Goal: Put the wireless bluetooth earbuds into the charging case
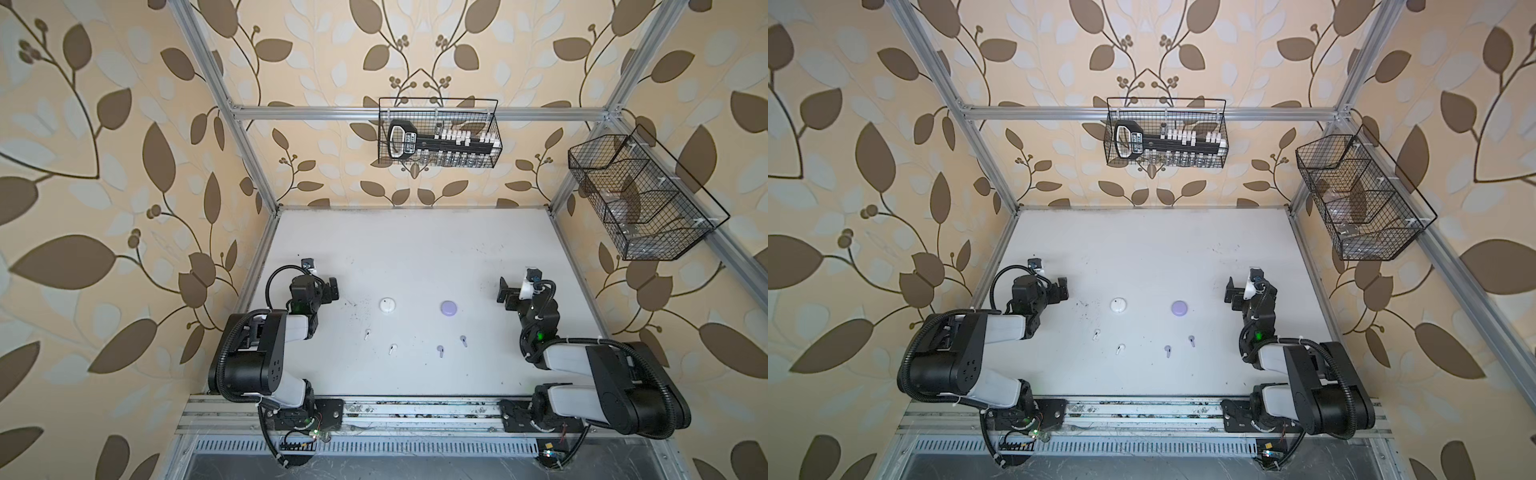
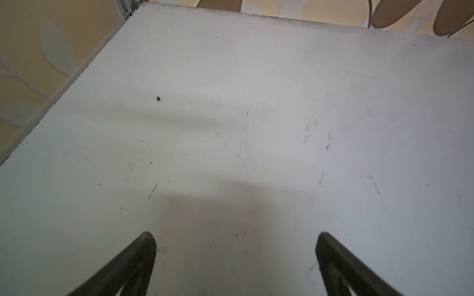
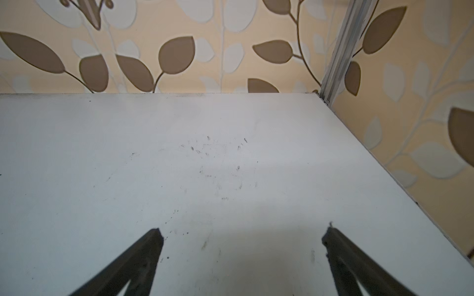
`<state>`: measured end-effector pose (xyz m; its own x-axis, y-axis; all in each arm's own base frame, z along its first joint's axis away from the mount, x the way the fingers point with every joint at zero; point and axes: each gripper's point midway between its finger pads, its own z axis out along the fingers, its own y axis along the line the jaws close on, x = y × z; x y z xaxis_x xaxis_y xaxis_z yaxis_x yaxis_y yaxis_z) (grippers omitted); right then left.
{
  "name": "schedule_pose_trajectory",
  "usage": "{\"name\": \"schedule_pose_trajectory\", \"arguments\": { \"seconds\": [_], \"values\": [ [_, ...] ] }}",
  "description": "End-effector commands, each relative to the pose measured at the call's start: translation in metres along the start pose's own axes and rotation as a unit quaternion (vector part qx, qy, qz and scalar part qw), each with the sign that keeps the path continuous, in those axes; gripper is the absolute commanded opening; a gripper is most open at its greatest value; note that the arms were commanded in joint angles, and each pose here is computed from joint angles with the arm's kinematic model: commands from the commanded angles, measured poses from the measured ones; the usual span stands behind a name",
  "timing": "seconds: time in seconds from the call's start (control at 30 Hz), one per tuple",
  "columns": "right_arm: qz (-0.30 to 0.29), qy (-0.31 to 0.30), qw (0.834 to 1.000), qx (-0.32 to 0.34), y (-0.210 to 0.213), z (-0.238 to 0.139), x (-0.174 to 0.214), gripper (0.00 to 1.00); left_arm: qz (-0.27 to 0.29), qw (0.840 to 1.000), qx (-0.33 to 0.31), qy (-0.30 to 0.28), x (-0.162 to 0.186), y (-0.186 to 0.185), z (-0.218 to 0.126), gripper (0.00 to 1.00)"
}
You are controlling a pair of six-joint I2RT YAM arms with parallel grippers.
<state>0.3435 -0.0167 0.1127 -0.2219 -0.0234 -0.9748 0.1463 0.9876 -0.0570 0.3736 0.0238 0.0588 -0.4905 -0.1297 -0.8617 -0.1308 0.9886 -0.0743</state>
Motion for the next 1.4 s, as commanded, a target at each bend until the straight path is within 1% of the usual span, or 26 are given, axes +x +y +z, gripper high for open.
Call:
{"name": "schedule_pose_trajectory", "arguments": {
  "seconds": [0.0,0.2,0.93,1.17,1.23,1.27,1.3,1.37],
  "values": [
    [-0.003,-0.009,1.000,-0.008,0.003,0.004,-0.008,1.00,-0.006,1.000,-0.001,-0.028,-0.020,0.001,0.003,0.99],
    [0.002,-0.004,1.000,-0.023,0.004,0.007,-0.007,1.00,-0.007,1.000,-0.001,-0.027,-0.019,0.001,0.003,0.99],
    [0.014,-0.003,0.999,-0.037,0.003,0.008,-0.007,1.00,-0.006,1.000,-0.001,-0.028,-0.021,0.001,0.003,0.99],
    [0.000,-0.005,1.000,-0.016,0.003,0.006,-0.007,1.00,-0.002,0.999,-0.003,-0.033,-0.020,0.001,0.001,0.99],
    [0.001,-0.010,1.000,0.009,-0.002,0.003,-0.011,1.00,-0.008,0.998,-0.045,-0.049,-0.029,0.010,-0.004,0.99],
    [0.000,-0.012,1.000,0.017,-0.003,0.001,-0.013,1.00,-0.007,0.996,-0.075,-0.046,-0.031,0.017,-0.008,0.99],
    [0.002,-0.021,0.999,0.028,-0.006,-0.003,-0.017,1.00,-0.005,0.994,-0.100,-0.053,-0.039,0.022,-0.018,0.99],
    [0.006,-0.021,0.998,0.062,-0.016,-0.009,-0.024,1.00,-0.019,0.988,-0.146,-0.049,-0.051,0.027,-0.032,0.99]
  ]
}}
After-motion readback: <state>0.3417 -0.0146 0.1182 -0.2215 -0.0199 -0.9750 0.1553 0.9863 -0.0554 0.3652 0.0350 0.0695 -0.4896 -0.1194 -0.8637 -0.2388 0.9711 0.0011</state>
